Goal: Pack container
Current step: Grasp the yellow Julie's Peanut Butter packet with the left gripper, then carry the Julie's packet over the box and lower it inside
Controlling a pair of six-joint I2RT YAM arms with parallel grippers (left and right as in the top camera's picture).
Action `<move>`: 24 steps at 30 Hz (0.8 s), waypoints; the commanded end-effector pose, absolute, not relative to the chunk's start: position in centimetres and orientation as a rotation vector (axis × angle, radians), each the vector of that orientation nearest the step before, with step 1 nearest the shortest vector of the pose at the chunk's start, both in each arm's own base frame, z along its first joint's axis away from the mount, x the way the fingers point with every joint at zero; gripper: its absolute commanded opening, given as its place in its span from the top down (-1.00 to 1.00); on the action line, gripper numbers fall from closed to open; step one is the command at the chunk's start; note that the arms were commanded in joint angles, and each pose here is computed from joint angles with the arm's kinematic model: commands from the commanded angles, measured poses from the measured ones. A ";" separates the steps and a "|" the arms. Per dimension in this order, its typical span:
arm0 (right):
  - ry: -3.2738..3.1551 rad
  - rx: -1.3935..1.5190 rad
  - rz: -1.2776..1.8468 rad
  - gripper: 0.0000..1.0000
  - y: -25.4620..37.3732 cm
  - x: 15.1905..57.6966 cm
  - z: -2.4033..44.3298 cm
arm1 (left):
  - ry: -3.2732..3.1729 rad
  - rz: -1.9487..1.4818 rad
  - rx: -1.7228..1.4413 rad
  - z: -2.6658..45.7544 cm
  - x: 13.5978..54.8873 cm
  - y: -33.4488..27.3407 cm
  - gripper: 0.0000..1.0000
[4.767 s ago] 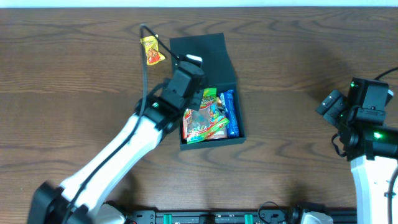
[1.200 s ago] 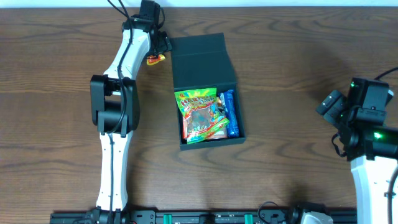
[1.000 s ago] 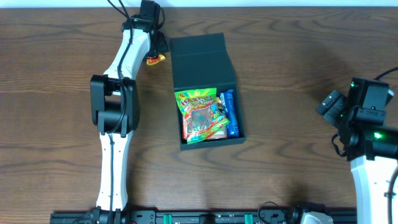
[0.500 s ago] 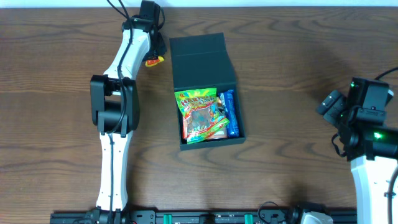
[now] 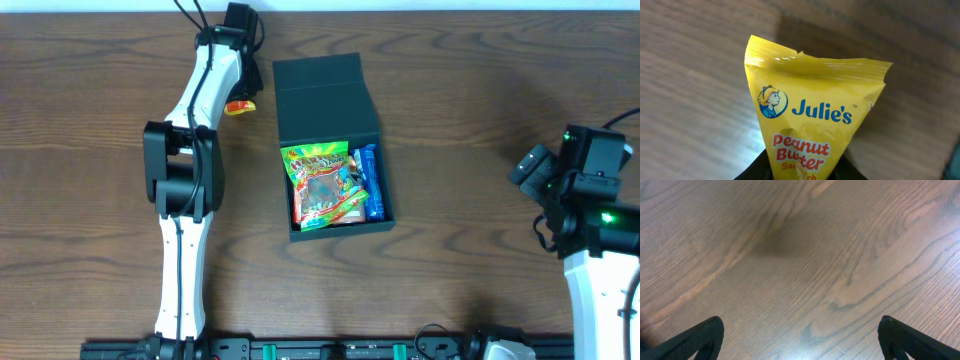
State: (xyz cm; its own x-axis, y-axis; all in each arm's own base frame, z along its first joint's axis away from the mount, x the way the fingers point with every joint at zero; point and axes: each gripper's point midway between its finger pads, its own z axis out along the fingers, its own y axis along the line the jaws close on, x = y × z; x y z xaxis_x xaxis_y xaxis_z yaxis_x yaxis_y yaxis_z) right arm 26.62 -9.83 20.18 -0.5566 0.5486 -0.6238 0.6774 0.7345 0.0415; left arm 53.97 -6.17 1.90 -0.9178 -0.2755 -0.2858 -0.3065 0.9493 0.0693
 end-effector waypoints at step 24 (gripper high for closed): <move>2.290 0.958 -0.287 -0.98 -10.4 26.4 20.2 | 2.866 0.048 0.316 20.2 36.6 -23.7 0.60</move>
State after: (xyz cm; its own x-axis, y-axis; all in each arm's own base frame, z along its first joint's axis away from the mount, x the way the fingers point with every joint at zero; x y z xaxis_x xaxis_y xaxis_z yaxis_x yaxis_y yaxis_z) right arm 26.62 -9.83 20.18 -0.5566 0.5486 -0.6238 0.6774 0.7345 0.0415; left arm 38.39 -21.69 17.57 -0.9639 0.1679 -0.2065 0.1504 0.9838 0.0976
